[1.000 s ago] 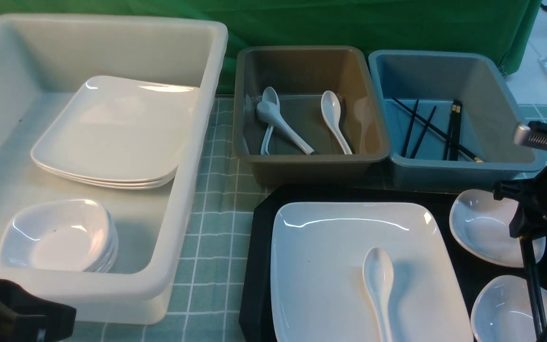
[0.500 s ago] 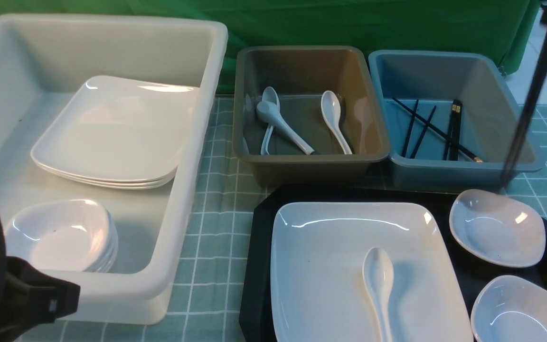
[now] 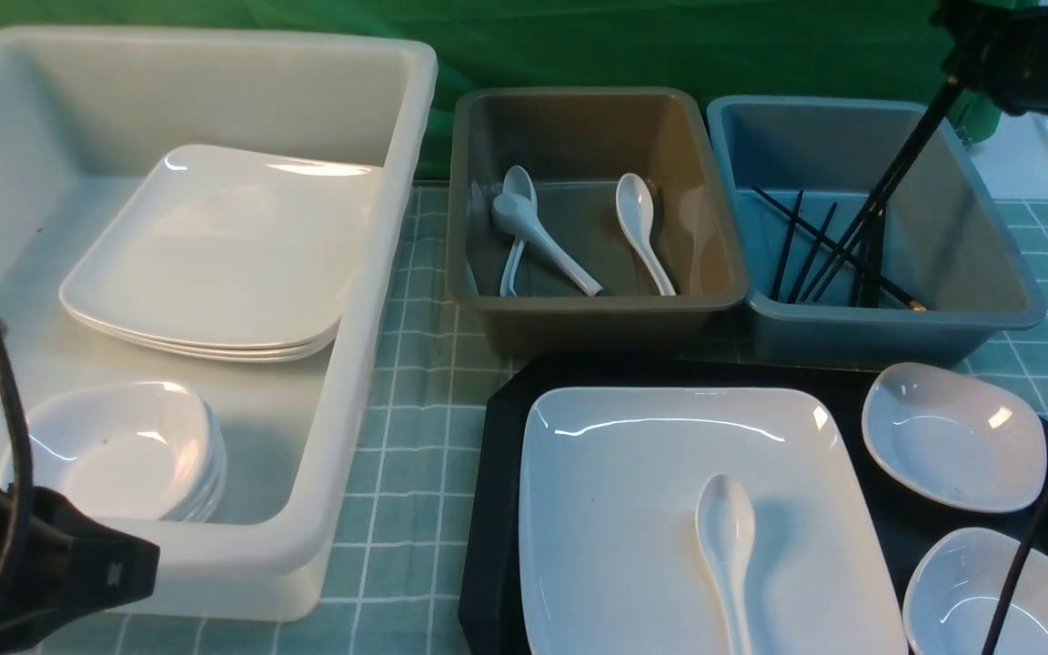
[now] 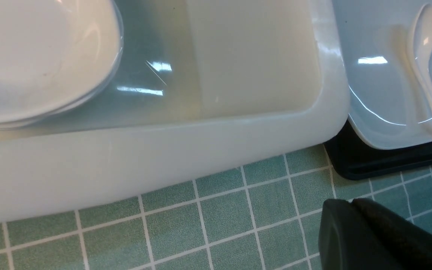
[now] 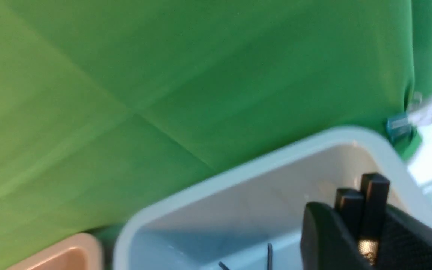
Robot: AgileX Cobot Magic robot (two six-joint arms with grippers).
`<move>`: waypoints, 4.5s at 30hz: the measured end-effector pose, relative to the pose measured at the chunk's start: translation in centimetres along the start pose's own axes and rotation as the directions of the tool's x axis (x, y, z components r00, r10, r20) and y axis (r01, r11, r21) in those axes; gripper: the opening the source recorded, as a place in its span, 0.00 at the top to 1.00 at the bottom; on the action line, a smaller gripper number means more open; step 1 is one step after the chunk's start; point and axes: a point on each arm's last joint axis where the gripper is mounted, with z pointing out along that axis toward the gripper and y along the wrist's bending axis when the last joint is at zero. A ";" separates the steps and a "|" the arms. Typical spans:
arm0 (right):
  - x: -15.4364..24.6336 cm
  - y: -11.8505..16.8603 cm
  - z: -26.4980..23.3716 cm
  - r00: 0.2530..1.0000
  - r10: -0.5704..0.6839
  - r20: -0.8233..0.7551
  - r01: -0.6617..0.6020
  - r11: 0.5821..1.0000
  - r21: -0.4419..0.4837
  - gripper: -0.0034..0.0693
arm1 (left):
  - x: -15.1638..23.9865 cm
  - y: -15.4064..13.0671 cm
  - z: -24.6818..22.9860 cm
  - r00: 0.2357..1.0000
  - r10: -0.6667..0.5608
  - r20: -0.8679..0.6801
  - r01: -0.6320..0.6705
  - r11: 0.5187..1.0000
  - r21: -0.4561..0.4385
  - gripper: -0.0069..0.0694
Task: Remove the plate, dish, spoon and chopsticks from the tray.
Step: Use the right arm to put the chopsticks into the small storage box on the right, then use the left arm to grab a soup spoon from the plate, then use the left arm to put the soup spoon into the small storage box in the middle, then use the right arm to grab a small plate from the dinner plate
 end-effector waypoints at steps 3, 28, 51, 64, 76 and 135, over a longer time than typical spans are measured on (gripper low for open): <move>0.8 -0.3 0.4 0.999 0.008 -0.052 -0.007 1.000 0.014 0.67 | -0.1 -0.1 0.0 1.000 -0.005 0.006 0.005 1.000 0.009 0.91; -2.1 4.5 -28.8 0.757 -0.482 -0.441 0.469 0.871 -0.146 0.92 | -2.4 -13.3 11.6 0.891 0.293 -0.347 -0.285 0.956 0.076 0.91; 14.1 -3.1 -39.3 0.735 -0.438 -0.518 0.442 0.888 -0.124 0.87 | -4.7 -20.0 29.2 0.856 0.262 -0.445 -0.233 0.965 0.119 0.27; 13.5 -2.8 -39.0 0.778 -0.448 -0.441 0.448 0.887 -0.111 0.86 | -3.9 -19.9 30.7 0.834 0.282 -0.474 -0.251 0.959 0.129 0.81; 13.2 -2.7 -38.8 0.792 -0.450 -0.413 0.449 0.887 -0.106 0.83 | -11.3 -18.1 21.7 0.934 0.279 -0.225 -0.255 0.958 0.131 0.86; 18.2 -2.9 -32.2 0.461 -0.645 -0.609 0.637 0.719 -0.279 0.31 | -7.3 -8.4 14.1 0.886 0.351 -0.302 -0.330 0.937 0.117 0.90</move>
